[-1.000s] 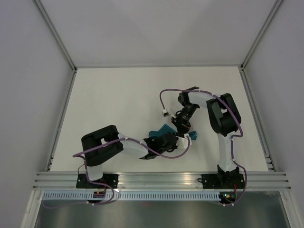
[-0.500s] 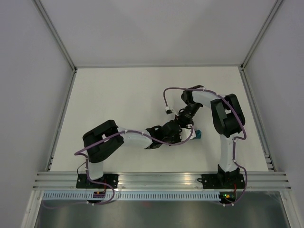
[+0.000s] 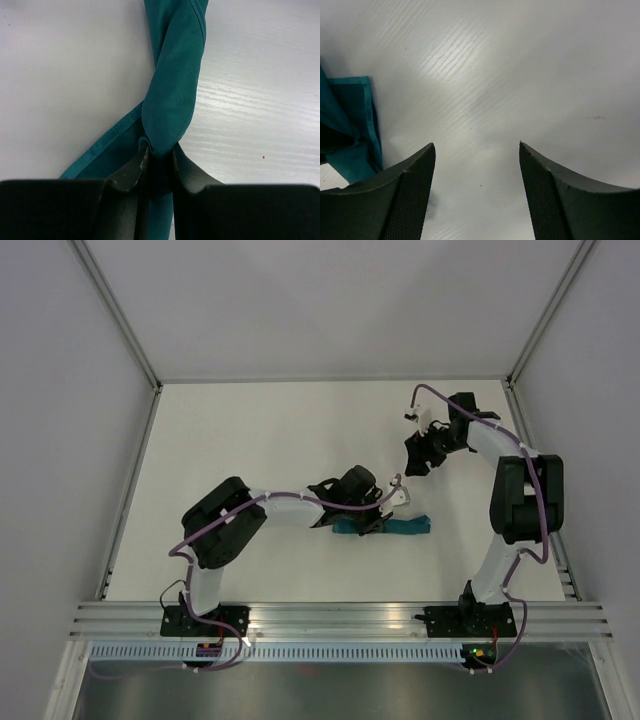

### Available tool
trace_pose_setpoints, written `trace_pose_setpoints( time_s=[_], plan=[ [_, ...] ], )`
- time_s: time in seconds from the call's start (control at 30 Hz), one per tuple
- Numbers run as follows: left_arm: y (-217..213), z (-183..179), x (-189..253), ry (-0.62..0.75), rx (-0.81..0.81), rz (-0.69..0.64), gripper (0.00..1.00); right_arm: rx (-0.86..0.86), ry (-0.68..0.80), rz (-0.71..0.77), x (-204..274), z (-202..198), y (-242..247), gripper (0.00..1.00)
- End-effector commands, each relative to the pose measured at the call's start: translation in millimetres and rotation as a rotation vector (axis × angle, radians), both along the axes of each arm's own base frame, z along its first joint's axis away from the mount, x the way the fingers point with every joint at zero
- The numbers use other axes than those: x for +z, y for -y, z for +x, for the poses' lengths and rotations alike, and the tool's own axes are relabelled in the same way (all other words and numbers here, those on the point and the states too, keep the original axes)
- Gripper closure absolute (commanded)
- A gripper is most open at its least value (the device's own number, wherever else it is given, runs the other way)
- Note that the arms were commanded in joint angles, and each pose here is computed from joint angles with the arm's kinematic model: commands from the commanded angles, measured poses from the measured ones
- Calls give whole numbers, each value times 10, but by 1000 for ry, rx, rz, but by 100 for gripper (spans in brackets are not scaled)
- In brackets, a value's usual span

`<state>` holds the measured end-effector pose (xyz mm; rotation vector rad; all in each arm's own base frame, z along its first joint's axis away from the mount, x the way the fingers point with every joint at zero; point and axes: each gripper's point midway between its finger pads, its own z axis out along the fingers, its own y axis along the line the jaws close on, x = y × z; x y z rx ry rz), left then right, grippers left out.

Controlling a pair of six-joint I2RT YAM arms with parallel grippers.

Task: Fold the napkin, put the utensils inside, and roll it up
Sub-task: Roll the napkin with the utensil

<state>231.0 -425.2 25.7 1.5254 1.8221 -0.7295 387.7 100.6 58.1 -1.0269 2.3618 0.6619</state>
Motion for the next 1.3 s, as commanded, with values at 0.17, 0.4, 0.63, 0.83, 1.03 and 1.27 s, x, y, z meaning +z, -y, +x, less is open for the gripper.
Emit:
trace_pose_setpoints(
  time_s=[0.17,0.4,0.63,0.83,1.03,1.27],
  plan=[
    [-561,-500,-614,-514,10,255,98,-29,349,49,741,-294,177,24],
    [-599,-442,-586,-658,27,273,98,141,535,-15,700,-1015,61,23],
    [-648,-393,-567,-774,52,280,98,323,605,-141,301,-1443,-306,19],
    [-651,-311,-556,-824,78,279,98,409,589,-198,52,-1564,-512,18],
    [-634,-273,-583,-845,91,285,98,475,592,-235,-66,-1650,-719,19],
    [-619,-255,-587,-850,96,283,98,530,552,-292,-323,-1713,-774,26]
  ],
)
